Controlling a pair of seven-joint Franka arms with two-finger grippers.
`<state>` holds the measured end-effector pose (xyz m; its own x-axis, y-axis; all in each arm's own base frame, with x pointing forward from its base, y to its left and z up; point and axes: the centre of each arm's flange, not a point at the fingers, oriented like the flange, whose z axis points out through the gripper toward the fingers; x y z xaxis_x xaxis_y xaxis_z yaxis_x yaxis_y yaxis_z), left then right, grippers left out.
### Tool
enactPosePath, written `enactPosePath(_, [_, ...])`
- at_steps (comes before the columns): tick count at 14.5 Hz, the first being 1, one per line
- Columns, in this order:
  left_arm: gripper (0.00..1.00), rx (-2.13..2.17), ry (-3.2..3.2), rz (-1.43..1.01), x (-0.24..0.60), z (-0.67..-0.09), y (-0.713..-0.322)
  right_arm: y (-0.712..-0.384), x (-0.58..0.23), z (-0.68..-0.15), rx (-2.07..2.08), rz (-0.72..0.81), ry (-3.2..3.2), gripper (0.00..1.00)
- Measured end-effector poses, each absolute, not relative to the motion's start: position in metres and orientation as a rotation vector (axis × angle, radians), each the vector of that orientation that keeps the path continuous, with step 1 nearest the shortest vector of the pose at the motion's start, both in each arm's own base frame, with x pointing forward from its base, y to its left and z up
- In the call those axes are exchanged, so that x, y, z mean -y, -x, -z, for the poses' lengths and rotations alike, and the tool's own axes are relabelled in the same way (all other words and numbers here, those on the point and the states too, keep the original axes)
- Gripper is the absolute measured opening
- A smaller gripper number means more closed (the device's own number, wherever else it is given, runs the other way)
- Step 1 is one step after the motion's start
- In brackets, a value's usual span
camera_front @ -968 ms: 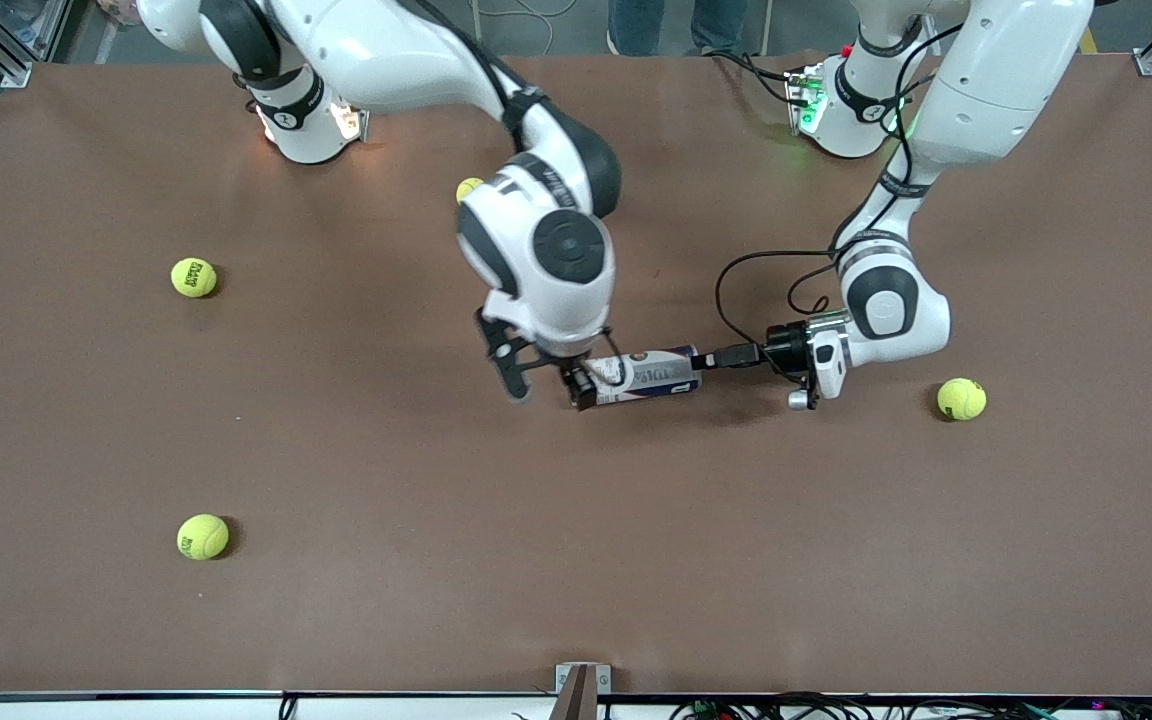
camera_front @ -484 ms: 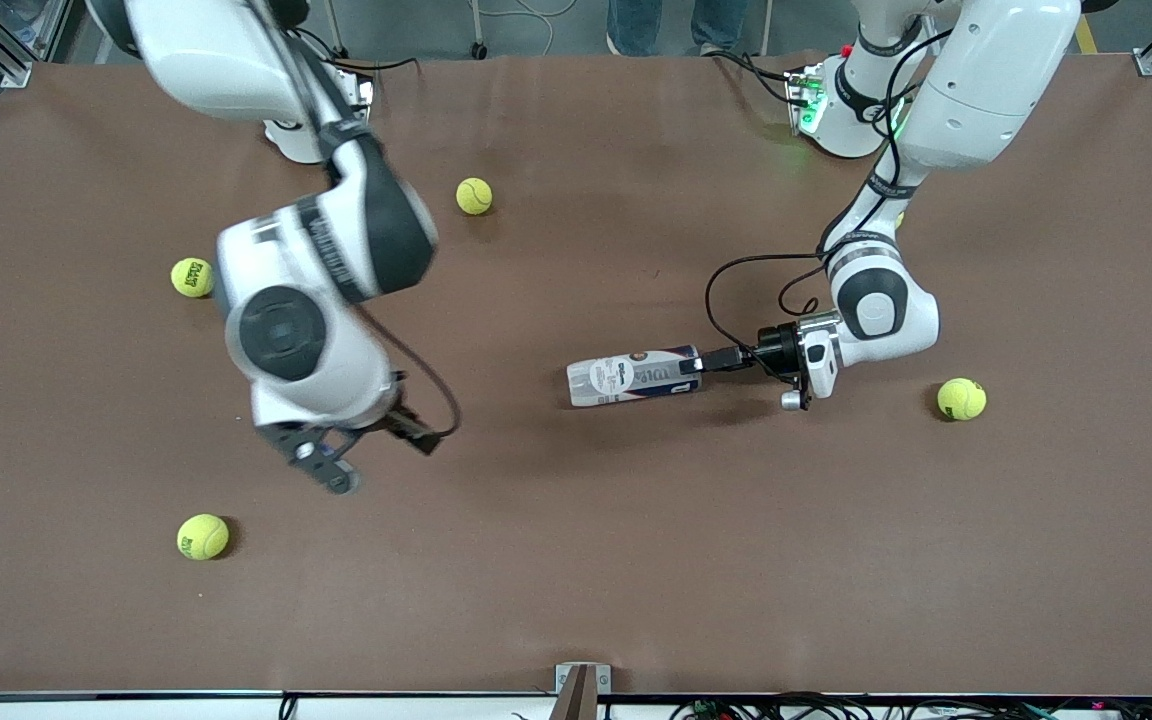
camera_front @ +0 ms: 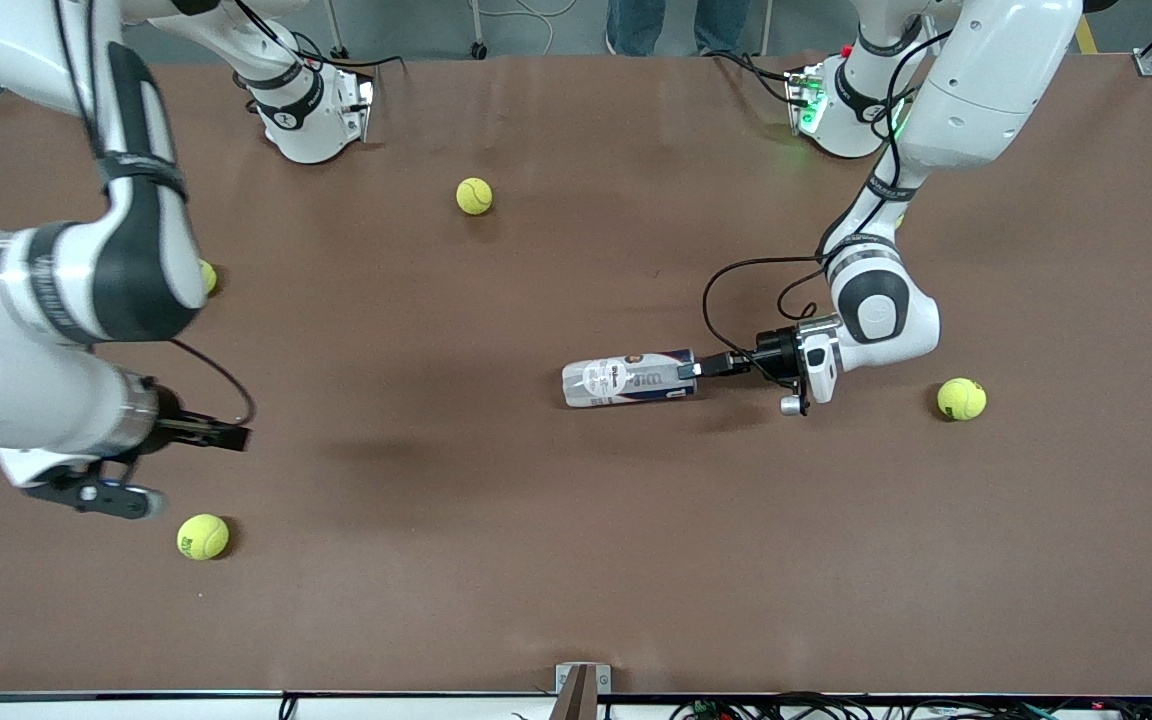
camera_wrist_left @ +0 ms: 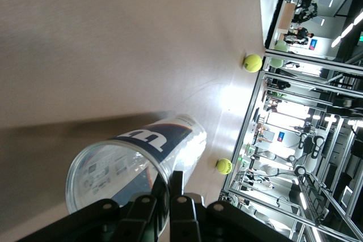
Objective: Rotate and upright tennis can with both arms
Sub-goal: 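Rotate the held can upright with the left gripper above the table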
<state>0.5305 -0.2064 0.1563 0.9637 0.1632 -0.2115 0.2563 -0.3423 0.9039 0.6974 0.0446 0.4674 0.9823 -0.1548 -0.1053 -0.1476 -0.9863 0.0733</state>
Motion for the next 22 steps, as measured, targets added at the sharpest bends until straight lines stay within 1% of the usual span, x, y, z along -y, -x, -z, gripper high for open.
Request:
enactPosePath(2, [0.05,-0.241,-1.957,0.081,0.205,-0.169,-0.542,-0.693,0.016,-0.480,0.160,0.178,-3.081,1.00])
enactPosePath(4, [0.05,-0.188,-2.034,0.126,0.198,-0.194,-0.560,-0.685,0.053,-0.492,0.164,0.185,-3.078,1.00])
enactPosePath(7, [0.05,-0.204,-2.177,0.206,0.193,-0.252,-0.590,-0.678,0.060,-0.510,0.128,0.178,-3.025,1.00])
enactPosePath(11, [0.05,-0.289,-2.383,0.245,0.210,-0.334,-0.610,-0.673,0.071,-0.524,0.007,0.159,-3.024,1.00])
enactPosePath(15, [0.05,-0.375,-2.587,0.276,0.268,-0.406,-0.608,-0.672,0.082,-0.524,0.013,0.158,-3.035,1.00])
enactPosePath(17, [0.05,-0.420,-2.679,0.249,0.300,-0.434,-0.602,-0.672,0.080,-0.524,0.008,0.157,-3.043,1.00])
enactPosePath(19, [0.05,-0.468,-2.769,0.180,0.337,-0.453,-0.589,-0.672,0.079,-0.524,0.018,0.152,-3.085,1.00])
enactPosePath(22, [0.05,-0.520,-2.909,0.087,0.400,-0.465,-0.558,-0.670,0.093,-0.524,0.059,0.149,-3.127,1.00])
